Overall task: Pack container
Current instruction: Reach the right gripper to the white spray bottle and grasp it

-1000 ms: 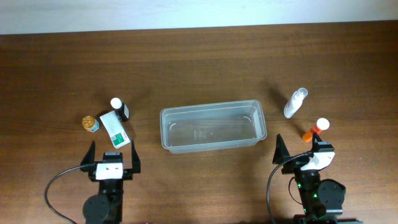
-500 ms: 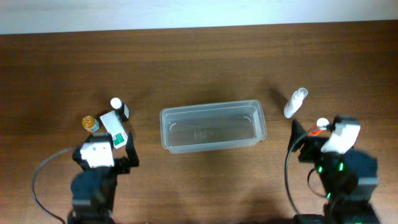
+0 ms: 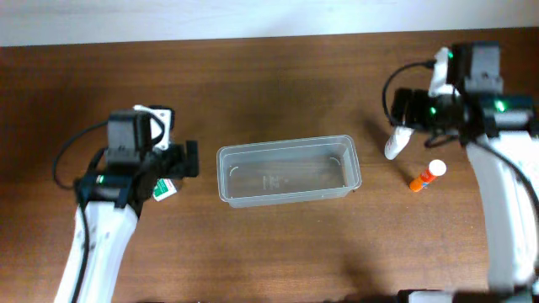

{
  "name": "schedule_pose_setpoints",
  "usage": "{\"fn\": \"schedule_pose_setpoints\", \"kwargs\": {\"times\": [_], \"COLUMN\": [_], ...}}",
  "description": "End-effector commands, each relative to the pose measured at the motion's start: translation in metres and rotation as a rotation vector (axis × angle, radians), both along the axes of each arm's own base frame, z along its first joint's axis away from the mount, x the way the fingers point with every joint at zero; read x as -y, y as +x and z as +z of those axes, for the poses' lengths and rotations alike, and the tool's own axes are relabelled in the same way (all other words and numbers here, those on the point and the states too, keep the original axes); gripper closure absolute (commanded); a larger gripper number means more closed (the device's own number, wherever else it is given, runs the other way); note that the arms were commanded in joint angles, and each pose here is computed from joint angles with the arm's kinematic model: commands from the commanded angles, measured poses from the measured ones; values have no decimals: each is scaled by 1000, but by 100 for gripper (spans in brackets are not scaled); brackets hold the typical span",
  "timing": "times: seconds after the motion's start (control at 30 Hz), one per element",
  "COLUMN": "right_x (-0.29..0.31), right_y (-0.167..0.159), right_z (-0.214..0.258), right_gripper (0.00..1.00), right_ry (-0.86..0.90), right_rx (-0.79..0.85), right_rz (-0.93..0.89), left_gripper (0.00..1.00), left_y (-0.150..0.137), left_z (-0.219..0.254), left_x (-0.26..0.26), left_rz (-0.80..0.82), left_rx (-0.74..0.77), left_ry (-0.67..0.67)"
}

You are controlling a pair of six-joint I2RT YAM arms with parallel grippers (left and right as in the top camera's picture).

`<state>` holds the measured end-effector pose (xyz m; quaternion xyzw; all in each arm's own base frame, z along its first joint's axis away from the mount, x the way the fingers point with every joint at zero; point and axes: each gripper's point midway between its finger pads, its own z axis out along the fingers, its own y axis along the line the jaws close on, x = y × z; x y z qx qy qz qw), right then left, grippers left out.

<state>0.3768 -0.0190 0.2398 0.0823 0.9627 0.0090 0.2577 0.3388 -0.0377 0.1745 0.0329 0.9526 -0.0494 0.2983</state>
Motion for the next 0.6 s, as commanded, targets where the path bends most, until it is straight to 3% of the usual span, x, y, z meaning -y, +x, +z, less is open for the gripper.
{"fn": "schedule_pose_setpoints", "kwargs": {"times": [0.0, 0.23, 0.57], "right_x": [9, 18, 19], "right_y": [15, 19, 21], "right_z": [-24, -87, -109], "right_gripper": [2, 0, 30], "right_ry": [-14, 28, 31], "right_rx": [-66, -251, -309], "right_rz": [-7, -29, -32], "left_gripper": [1, 0, 1], "left_y": [4, 5, 5], "left_z": [-18, -30, -30], "left_x": [10, 9, 9], "left_rz": [-19, -16, -16], "left_rx": [-74, -115, -116], "left_ry": [-59, -53, -53]}}
